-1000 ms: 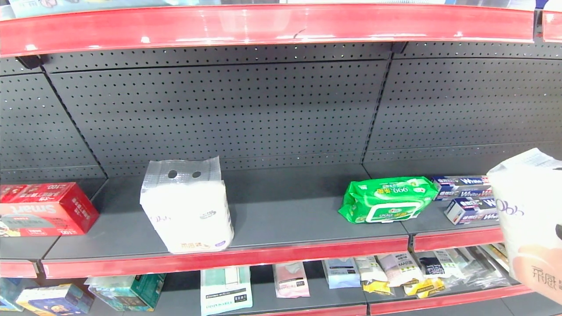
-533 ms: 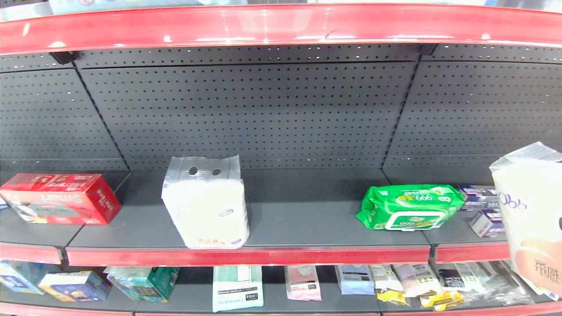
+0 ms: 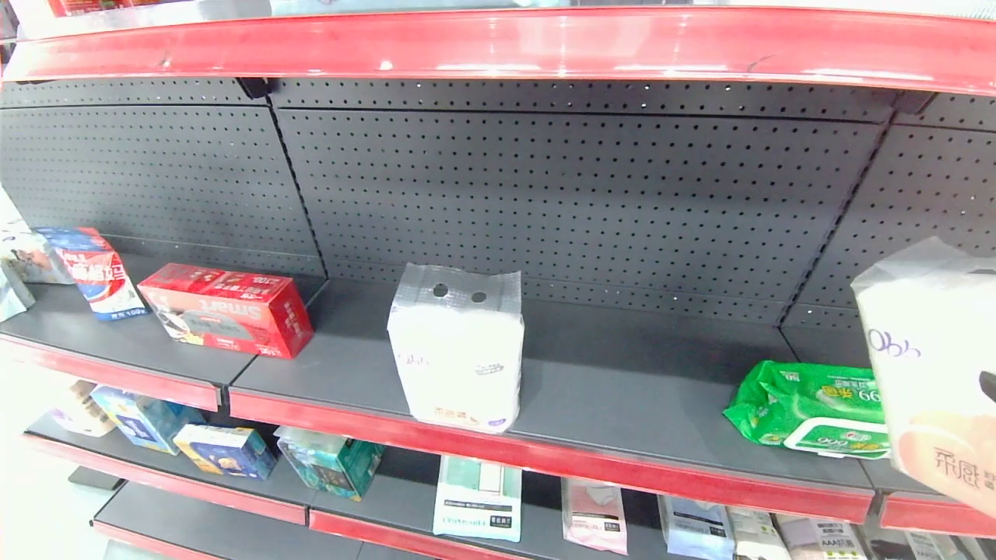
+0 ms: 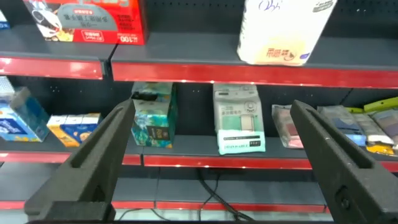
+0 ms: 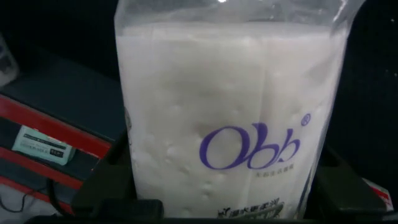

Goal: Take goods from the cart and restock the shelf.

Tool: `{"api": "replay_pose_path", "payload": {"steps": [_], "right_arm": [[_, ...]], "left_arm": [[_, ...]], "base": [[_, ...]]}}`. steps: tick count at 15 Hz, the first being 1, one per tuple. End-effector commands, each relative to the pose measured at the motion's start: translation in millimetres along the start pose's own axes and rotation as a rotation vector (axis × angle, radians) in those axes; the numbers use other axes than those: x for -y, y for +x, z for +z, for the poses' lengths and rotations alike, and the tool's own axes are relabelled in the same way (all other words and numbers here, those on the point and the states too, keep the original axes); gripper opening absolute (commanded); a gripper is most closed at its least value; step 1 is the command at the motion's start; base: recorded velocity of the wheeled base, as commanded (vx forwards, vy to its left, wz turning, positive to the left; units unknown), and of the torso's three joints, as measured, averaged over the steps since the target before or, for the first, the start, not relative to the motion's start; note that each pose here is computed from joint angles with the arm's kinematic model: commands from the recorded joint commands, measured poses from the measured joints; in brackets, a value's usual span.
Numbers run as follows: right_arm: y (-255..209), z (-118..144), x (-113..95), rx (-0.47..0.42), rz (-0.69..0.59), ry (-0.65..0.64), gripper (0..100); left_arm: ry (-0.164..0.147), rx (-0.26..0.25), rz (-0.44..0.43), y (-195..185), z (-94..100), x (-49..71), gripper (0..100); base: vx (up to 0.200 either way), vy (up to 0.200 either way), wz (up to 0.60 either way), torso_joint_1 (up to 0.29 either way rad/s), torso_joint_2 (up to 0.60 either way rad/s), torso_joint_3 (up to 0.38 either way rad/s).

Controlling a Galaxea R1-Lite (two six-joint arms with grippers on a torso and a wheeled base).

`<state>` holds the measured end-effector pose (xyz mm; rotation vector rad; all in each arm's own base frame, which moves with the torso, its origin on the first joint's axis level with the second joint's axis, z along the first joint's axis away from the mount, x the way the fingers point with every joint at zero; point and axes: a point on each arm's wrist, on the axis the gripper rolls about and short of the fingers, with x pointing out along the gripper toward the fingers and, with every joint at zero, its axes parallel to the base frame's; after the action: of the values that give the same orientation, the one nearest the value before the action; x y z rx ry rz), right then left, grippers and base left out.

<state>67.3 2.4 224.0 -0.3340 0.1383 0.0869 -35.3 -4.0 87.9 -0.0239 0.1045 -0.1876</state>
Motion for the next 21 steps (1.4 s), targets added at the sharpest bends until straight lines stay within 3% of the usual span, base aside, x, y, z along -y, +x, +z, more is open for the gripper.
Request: {"api": "replay_pose_path", "payload": {"steps": [1, 6, 8, 18, 21], "right_arm": [[15, 12, 3, 0.003, 0.074, -0.002, 0], [74, 27, -19, 0.032, 0.270, 0.061, 0], [94, 26, -28, 0.004, 0.319, 0.086, 0], [191, 25, -53, 0.057, 0.408, 0.161, 0], [205, 28, -56, 0.066, 0.428, 0.161, 0]], "left_arm": [[0.000, -0.002, 0.006, 0, 0.1, -0.2, 100], [-0.009, -0.004, 0.011, 0, -0.3, -0.3, 100], [-0.013, -0.002, 0.004, 0, 0.1, -0.1, 100], [-0.015, -0.002, 0.004, 0, 0.1, -0.1, 100], [-0.028, -0.001, -0.017, 0, 0.4, 0.4, 100]], "base": [[0.000, 0.000, 0.00, 0.000, 0.00, 0.000], [0.000, 0.000, 0.00, 0.000, 0.00, 0.000], [0.000, 0.000, 0.00, 0.000, 0.00, 0.000], [0.000, 0.000, 0.00, 0.000, 0.00, 0.000], [0.000, 0.000, 0.00, 0.000, 0.00, 0.000]]}}
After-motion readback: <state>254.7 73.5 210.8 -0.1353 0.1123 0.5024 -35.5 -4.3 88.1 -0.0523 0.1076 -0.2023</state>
